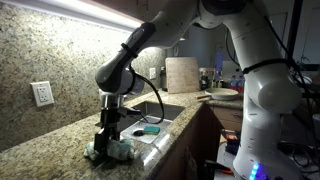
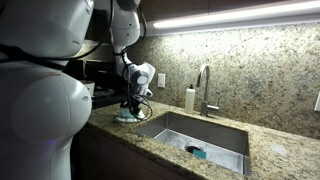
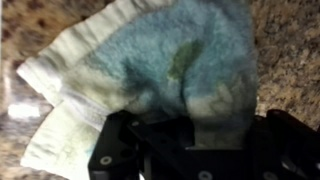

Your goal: Use the towel to wipe the countertop

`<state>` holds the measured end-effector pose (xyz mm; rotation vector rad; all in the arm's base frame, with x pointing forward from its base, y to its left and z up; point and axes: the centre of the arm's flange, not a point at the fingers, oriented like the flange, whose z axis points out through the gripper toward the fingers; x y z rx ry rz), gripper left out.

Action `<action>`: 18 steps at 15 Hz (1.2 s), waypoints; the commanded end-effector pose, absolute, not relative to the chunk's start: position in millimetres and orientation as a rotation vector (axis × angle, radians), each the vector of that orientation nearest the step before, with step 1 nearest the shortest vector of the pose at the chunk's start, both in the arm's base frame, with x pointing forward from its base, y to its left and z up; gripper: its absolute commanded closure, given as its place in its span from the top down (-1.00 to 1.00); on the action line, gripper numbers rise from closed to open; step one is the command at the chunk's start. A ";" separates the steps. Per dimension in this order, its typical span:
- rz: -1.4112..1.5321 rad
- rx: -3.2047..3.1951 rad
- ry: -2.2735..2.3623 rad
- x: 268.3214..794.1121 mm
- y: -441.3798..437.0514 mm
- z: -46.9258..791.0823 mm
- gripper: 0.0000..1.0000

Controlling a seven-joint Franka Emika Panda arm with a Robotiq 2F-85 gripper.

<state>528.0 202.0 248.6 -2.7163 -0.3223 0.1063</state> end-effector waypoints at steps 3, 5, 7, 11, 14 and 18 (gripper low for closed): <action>0.189 -2.779 -0.185 466.1 128.3 214.4 -0.99; 0.178 -2.770 -0.177 452.6 141.1 209.7 -0.99; 0.150 -2.761 -0.195 444.4 163.6 204.0 -0.99; 0.092 -2.735 -0.329 450.0 220.0 195.5 -0.99; 0.096 -2.700 -0.459 461.4 255.9 200.4 -0.99; 0.111 -2.651 -0.613 472.2 306.0 202.4 -0.99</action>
